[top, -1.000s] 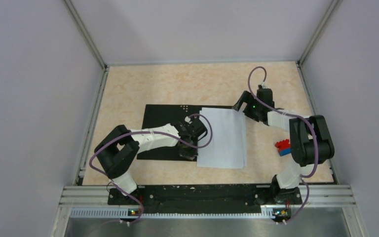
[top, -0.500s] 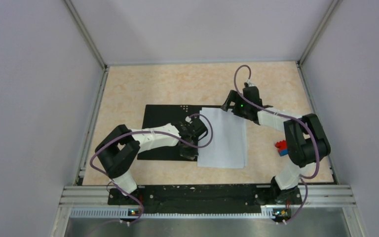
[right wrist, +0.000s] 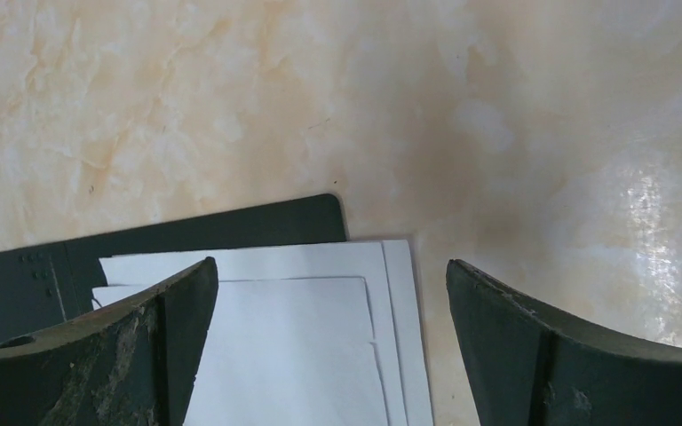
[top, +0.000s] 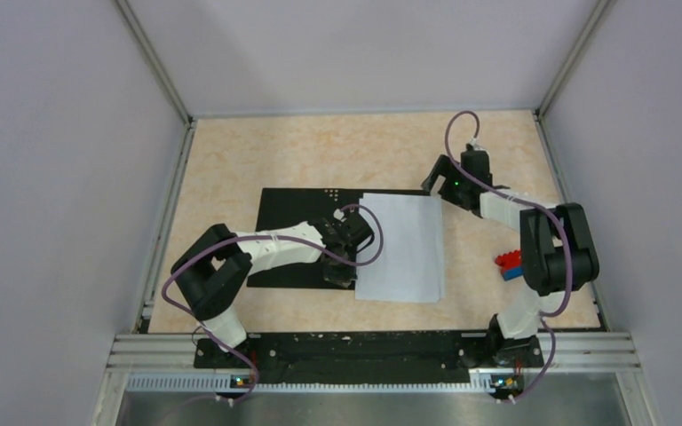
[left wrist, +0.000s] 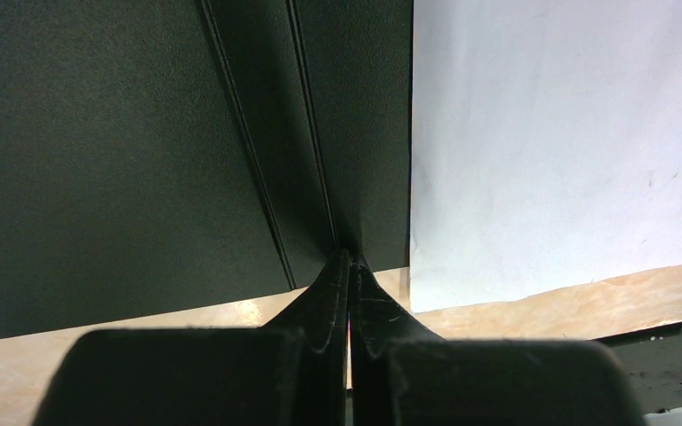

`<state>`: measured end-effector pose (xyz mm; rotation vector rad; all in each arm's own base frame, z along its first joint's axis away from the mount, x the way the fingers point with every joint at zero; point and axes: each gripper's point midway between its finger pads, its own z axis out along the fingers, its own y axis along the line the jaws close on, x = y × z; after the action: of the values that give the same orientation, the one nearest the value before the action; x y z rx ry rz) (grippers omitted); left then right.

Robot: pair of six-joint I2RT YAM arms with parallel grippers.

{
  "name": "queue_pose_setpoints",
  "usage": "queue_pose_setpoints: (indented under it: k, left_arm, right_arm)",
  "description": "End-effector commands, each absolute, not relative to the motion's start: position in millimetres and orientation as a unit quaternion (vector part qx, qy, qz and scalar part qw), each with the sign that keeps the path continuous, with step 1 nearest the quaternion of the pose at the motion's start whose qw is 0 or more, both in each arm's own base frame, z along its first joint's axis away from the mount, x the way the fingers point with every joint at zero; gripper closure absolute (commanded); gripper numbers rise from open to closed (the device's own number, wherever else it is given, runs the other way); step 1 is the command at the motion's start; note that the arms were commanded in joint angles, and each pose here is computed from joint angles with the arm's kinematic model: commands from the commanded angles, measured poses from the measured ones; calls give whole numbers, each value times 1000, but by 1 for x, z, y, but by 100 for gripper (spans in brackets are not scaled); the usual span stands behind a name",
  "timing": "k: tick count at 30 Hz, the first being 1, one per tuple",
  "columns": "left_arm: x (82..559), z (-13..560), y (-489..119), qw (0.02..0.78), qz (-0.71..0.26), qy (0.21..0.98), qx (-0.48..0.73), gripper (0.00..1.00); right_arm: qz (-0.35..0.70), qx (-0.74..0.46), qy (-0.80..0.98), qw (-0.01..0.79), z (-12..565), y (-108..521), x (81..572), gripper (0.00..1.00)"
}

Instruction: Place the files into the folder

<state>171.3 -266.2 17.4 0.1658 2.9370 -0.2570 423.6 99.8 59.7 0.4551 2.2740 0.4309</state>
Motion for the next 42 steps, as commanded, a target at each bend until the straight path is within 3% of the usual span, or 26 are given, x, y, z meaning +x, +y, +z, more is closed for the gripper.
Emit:
queue_pose_setpoints:
  k: [1,16,26,29,36,42]
  left_arm:
    - [175,14,-268,105,-86,989,61,100]
    - [176,13,-269,105,-84,989,60,100]
    - [175,15,-269,106,-86,989,58,100]
    - [175,15,-268,107,-86,989,58,100]
    - [176,17,-272,107,-95,988,61,100]
    - [177,18,-274,106,-96,988,65,100]
  right_arm:
    - [200,145,885,395,67,117,441,1]
    - [220,116,893,375,63,170,425,1]
    - [138,156,908,363,80,132,420,1]
    - [128,171,919,332,79,122,390,2]
    - [140,196,932,272,52,114,271,2]
    - [159,204,933,251,41,120,218,2]
